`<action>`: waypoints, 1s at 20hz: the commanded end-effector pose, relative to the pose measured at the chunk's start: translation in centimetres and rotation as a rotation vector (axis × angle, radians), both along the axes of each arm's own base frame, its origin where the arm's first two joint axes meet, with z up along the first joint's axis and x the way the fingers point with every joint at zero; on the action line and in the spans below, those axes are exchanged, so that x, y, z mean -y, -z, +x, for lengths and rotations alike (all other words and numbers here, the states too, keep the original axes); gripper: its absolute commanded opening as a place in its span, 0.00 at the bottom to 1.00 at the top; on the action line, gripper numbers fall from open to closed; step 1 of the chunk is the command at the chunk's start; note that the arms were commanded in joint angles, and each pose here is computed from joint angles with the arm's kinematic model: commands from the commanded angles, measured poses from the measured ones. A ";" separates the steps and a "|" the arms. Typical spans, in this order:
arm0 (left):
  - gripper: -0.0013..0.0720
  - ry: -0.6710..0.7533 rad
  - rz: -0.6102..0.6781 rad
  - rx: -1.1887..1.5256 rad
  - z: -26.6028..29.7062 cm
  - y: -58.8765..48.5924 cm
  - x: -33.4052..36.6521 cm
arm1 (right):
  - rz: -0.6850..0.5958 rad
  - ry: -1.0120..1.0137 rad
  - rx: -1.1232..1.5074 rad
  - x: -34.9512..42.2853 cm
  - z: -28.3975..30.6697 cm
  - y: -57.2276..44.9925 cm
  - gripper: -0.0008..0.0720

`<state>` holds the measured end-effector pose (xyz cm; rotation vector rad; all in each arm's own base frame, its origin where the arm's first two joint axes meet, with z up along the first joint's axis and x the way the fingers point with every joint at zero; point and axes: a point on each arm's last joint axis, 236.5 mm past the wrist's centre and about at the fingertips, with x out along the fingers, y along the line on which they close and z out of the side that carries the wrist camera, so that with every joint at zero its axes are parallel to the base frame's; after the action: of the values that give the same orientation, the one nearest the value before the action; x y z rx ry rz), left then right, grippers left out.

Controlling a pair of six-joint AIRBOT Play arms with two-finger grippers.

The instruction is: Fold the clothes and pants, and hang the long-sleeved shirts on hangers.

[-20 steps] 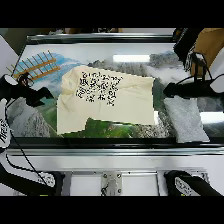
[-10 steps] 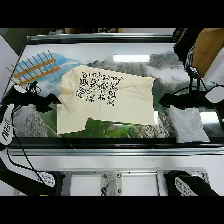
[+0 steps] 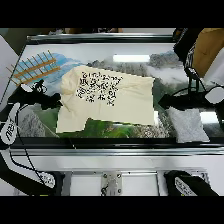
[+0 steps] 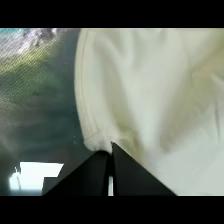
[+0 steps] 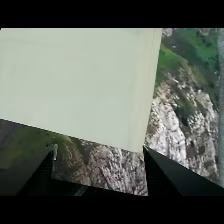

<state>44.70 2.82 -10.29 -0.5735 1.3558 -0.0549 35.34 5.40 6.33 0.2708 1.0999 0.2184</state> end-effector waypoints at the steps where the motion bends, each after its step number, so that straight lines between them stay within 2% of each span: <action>1: 0.03 0.025 0.022 0.053 -0.4 -3.3 -0.5 | -0.055 0.069 -0.078 2.1 -2.0 0.8 0.81; 4: 0.03 0.046 0.094 0.062 -3.8 -5.2 -1.0 | -0.017 0.329 -0.263 4.3 -6.4 4.8 0.81; 6: 0.03 0.053 0.090 0.047 -6.9 -5.4 -0.1 | 0.033 0.489 -0.351 4.5 -8.6 8.9 0.81; 8: 0.03 0.065 0.093 0.044 -9.5 -5.4 0.7 | 0.144 0.645 -0.386 3.5 -9.1 12.5 0.81; 11: 0.03 0.052 0.105 0.072 -11.3 -5.7 1.2 | 0.355 0.800 -0.334 1.5 -6.9 15.3 0.81; 20: 0.03 0.045 0.119 0.107 -12.3 -6.5 1.4 | 0.330 0.780 -0.161 -0.7 -2.1 18.3 0.81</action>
<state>32.53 1.41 -3.85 -0.4346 1.2658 -0.0431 31.80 5.90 -11.22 1.0037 1.1039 -0.3255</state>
